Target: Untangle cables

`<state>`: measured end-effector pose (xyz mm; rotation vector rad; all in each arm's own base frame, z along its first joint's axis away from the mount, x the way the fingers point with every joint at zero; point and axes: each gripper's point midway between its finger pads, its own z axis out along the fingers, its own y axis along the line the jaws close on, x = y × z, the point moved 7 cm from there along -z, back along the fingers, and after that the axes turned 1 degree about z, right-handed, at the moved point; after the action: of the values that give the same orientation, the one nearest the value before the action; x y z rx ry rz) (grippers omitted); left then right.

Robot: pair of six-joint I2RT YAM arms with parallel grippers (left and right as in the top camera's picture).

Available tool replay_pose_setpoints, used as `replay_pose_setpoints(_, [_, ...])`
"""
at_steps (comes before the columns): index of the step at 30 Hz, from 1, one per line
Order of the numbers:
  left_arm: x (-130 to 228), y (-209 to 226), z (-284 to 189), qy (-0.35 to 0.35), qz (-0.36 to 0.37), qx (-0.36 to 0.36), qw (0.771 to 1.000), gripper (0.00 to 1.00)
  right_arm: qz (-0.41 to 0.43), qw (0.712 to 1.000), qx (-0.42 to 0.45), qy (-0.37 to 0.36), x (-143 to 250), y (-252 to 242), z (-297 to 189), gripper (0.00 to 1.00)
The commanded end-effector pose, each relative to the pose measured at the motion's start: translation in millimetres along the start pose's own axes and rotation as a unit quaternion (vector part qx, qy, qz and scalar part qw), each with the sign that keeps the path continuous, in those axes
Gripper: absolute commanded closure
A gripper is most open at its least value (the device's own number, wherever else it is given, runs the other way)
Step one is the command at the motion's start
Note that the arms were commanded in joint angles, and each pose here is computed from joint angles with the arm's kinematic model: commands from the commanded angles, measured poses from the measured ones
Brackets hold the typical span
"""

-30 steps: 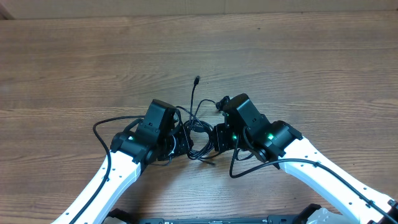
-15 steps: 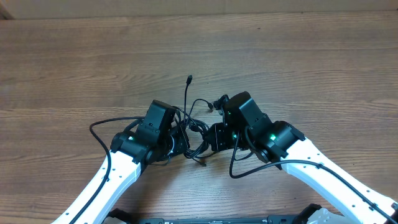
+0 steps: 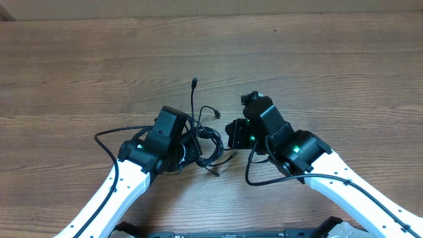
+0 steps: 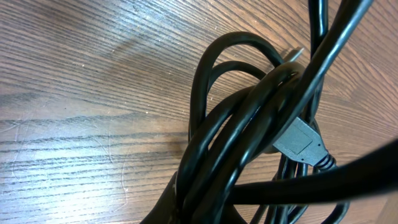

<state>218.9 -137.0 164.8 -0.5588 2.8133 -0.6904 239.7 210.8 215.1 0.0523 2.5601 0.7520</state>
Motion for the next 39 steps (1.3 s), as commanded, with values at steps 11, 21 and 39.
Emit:
replay_pose_setpoints(11, [-3.8,-3.2,-2.2,-0.013,-0.004,0.0,1.0,0.96,-0.109,0.993,-0.025,0.029,6.6,5.0,-5.7,0.59])
replay_pose_setpoints(21, [-3.7,-3.3,-2.2,-0.012,-0.004,0.001,1.0,0.95,-0.156,0.98,-0.073,0.102,22.6,7.8,23.1,0.68])
replay_pose_setpoints(39, [-3.8,-3.1,-2.2,-0.012,-0.002,0.0,1.0,0.96,-0.137,0.957,-0.183,0.18,39.2,26.5,24.8,0.96])
